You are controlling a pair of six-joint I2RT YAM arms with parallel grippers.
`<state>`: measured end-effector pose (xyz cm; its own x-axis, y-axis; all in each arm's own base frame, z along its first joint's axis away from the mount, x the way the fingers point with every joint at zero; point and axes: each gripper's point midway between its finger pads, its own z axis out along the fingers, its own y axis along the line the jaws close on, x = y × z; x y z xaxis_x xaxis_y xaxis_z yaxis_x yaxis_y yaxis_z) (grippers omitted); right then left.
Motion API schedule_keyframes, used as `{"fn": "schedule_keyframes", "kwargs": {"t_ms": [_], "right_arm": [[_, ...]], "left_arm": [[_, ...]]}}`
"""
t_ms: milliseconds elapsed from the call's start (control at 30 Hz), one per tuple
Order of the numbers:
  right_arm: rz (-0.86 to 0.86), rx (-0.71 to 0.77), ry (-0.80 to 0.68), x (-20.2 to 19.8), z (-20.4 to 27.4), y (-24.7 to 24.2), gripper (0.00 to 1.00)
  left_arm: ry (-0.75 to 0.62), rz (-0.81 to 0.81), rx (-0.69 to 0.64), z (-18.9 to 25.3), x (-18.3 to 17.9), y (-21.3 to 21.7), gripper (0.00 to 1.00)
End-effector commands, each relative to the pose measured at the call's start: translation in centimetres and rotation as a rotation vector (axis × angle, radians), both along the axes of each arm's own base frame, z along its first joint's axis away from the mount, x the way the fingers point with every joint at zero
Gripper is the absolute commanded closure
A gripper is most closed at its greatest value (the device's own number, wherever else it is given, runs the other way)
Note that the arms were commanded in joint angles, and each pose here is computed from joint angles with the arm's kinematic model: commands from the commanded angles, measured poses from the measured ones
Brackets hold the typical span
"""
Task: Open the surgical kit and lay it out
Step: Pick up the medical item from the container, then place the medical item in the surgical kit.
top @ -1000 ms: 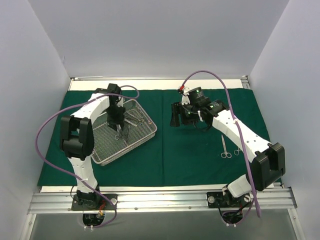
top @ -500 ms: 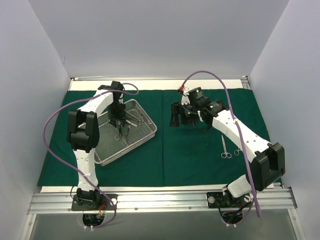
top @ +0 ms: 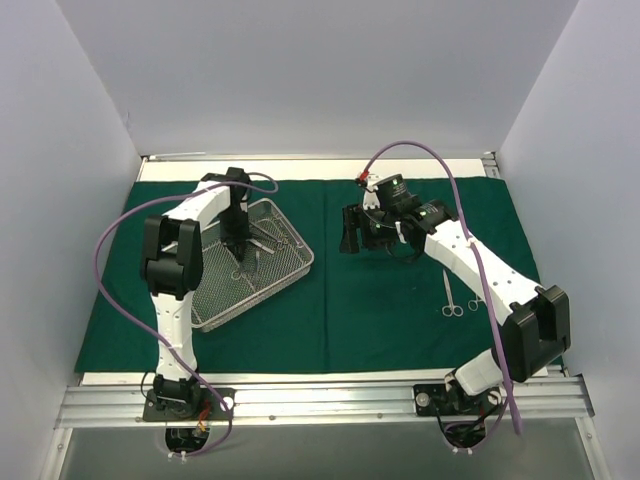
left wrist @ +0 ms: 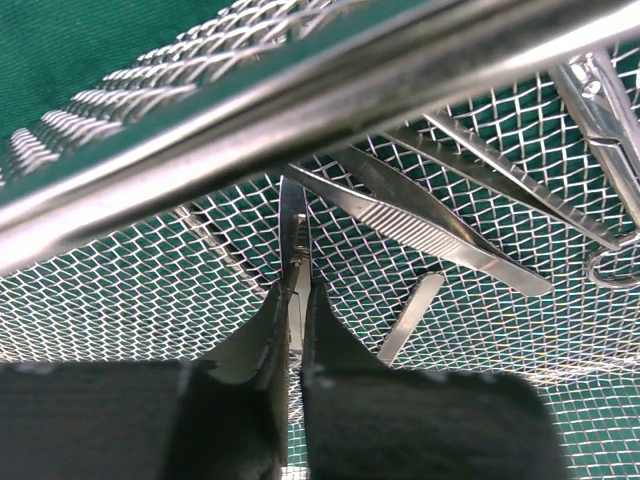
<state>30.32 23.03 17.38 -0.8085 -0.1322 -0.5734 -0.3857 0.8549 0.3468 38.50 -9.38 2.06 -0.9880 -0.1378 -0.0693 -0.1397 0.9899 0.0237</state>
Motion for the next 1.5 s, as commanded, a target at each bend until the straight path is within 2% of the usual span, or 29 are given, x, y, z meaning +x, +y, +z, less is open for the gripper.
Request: {"fn": "schedule_keyframes", "kwargs": {"t_ms": [0,167,333,400,467,533,567,600,667,700,733,833,867,900,967,1000,1133,1467], "right_arm": [[-0.015,-0.028,-0.012,0.3,0.2,-0.5,0.38],[0.008,-0.016,-0.018,0.7,1.1,0.0,0.38],[0.078,0.028,0.007,0.7,2.2,1.2,0.38],[0.145,0.071,0.002,0.5,3.2,2.3,0.38],[0.197,0.134,0.014,0.2,4.2,3.4,0.39],[0.237,0.219,0.005,0.3,5.7,4.8,0.42],[0.249,0.263,0.009,0.3,6.2,5.3,0.43],[0.281,0.376,-0.008,0.3,8.1,6.8,0.44],[0.285,0.476,-0.004,0.2,9.1,7.9,0.44],[0.263,0.556,0.044,-0.2,10.1,8.6,0.44],[0.277,0.616,-0.018,0.6,11.6,9.3,0.44],[0.281,0.718,-0.044,0.9,13.5,10.0,0.44],[0.272,0.732,-0.042,1.0,13.7,10.0,0.44],[0.265,0.751,-0.036,1.1,13.9,9.9,0.44],[0.259,0.814,-0.016,1.3,14.6,9.8,0.45],[0.26,0.83,-0.014,1.3,14.9,9.7,0.46],[0.274,0.879,-0.034,0.7,16.0,9.6,0.48],[0.295,0.884,-0.004,0.1,15.4,9.6,0.49]], "left_arm": [[0.044,0.007,-0.005,-2.4,-0.6,0.2,0.97],[0.003,-0.02,-0.045,1.8,-1.1,0.1,0.98],[-0.091,-0.055,-0.108,9.9,-2.7,-0.1,0.98],[-0.135,-0.085,-0.184,12.7,-3.5,-1.1,0.98],[-0.169,-0.122,-0.286,14.6,-4.2,-2.7,0.98],[-0.26,-0.185,-0.497,18.2,-4.8,-6.3,0.98],[-0.25,-0.177,-0.582,18.3,-5.8,-7.6,0.98],[-0.337,-0.238,-0.729,21.3,-6.0,-9.9,0.98],[-0.346,-0.267,-0.838,22.5,-7.5,-12.2,0.98],[-0.431,-0.315,-0.886,24.6,-7.6,-13.0,0.98],[-0.436,-0.35,-0.954,25.7,-8.4,-14.1,0.98],[-0.448,-0.355,-1.082,27.7,-10.0,-15.7,0.98],[-0.447,-0.357,-1.108,28.0,-10.4,-16.1,0.98],[-0.504,-0.387,-1.141,29.4,-10.5,-16.4,0.98],[-0.481,-0.359,-1.187,29.3,-11.2,-16.7,0.98],[-0.512,-0.377,-1.209,30.0,-11.2,-17.0,0.98],[-0.489,-0.371,-1.247,29.7,-11.6,-17.6,0.98],[-0.481,-0.373,-1.313,30.5,-11.1,-18.9,0.98]]}}
